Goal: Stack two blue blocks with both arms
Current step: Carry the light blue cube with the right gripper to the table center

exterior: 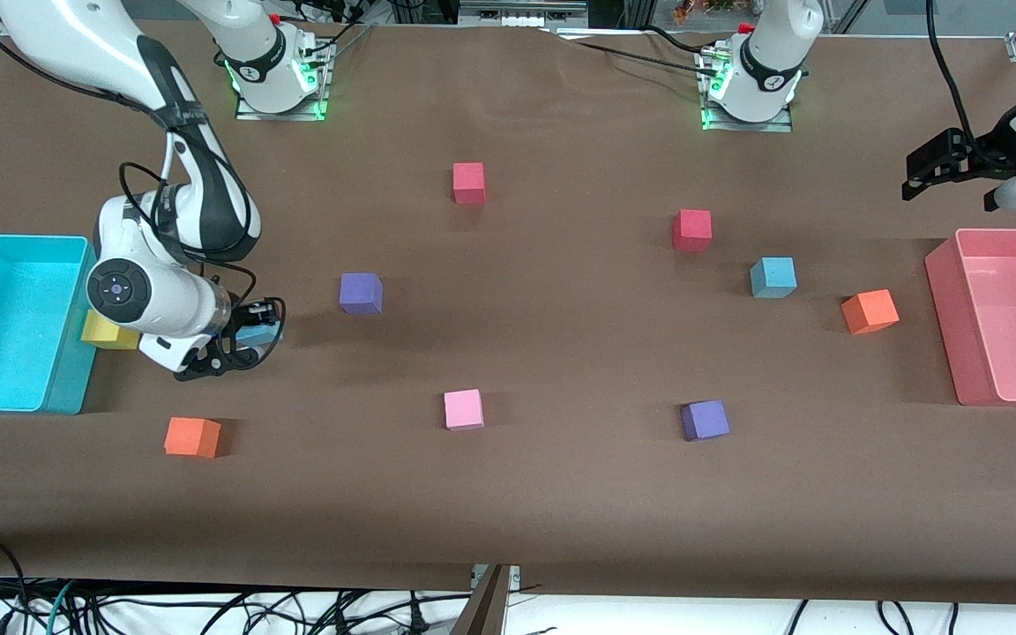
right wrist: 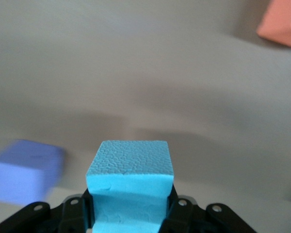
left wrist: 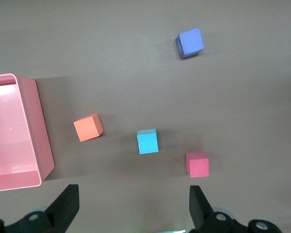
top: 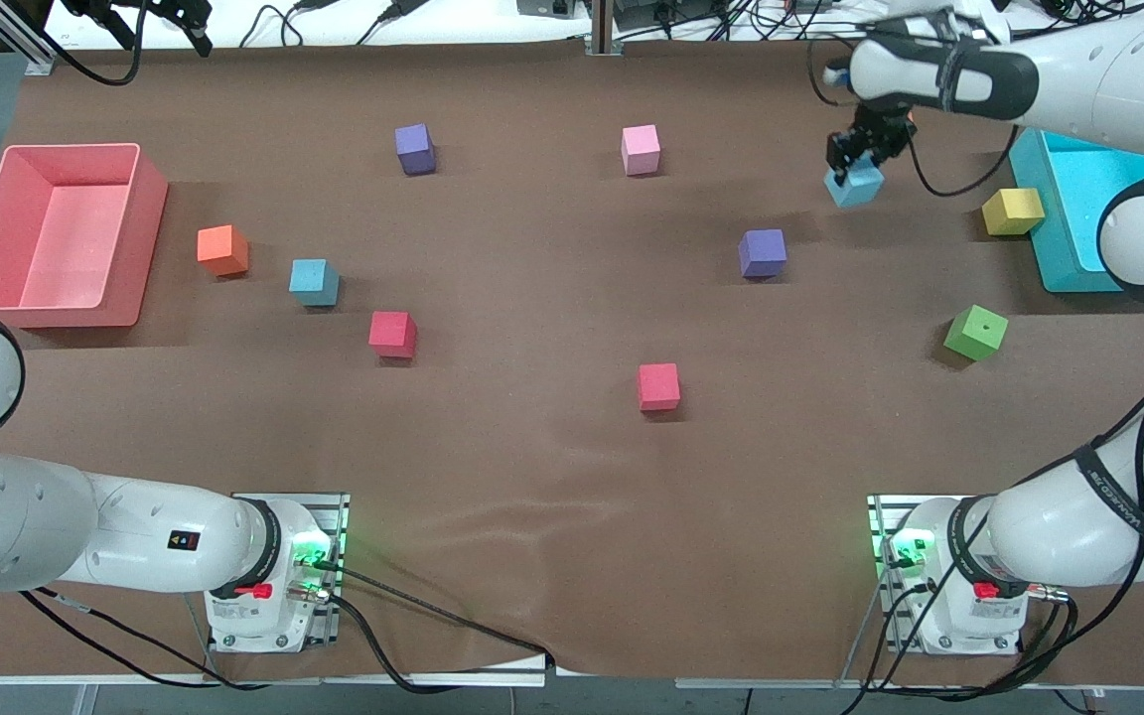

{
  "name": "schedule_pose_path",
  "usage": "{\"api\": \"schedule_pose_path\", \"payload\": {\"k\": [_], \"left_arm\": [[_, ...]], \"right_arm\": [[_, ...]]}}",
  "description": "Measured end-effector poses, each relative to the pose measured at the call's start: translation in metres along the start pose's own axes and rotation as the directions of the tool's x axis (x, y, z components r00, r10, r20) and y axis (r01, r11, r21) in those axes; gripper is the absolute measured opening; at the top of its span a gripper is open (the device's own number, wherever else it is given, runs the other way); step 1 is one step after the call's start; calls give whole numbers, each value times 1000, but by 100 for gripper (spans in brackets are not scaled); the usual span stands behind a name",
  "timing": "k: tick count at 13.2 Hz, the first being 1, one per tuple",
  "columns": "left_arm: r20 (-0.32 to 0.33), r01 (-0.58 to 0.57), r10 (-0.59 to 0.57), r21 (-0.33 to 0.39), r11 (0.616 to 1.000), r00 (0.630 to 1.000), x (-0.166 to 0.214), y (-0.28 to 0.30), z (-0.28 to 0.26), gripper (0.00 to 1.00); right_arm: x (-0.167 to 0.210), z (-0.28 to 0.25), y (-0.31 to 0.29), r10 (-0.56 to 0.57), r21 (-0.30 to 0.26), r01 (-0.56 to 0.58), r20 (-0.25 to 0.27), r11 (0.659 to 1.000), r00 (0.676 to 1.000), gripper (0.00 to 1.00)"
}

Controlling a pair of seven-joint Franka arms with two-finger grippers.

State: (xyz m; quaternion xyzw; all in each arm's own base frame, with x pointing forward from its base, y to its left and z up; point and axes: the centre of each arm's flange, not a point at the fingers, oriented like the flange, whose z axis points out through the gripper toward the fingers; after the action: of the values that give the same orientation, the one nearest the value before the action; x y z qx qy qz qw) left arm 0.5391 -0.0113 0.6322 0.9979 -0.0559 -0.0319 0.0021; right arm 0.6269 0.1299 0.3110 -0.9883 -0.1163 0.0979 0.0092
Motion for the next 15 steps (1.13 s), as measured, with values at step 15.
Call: {"api": "schedule_pose_path", "payload": {"k": [15], "left_arm": [[1, 12, -12, -2, 1000, 1000, -1, -7, -1, 100]], "right_arm": [[16, 53, -387, 238, 29, -238, 10, 971, 971, 53]]}}
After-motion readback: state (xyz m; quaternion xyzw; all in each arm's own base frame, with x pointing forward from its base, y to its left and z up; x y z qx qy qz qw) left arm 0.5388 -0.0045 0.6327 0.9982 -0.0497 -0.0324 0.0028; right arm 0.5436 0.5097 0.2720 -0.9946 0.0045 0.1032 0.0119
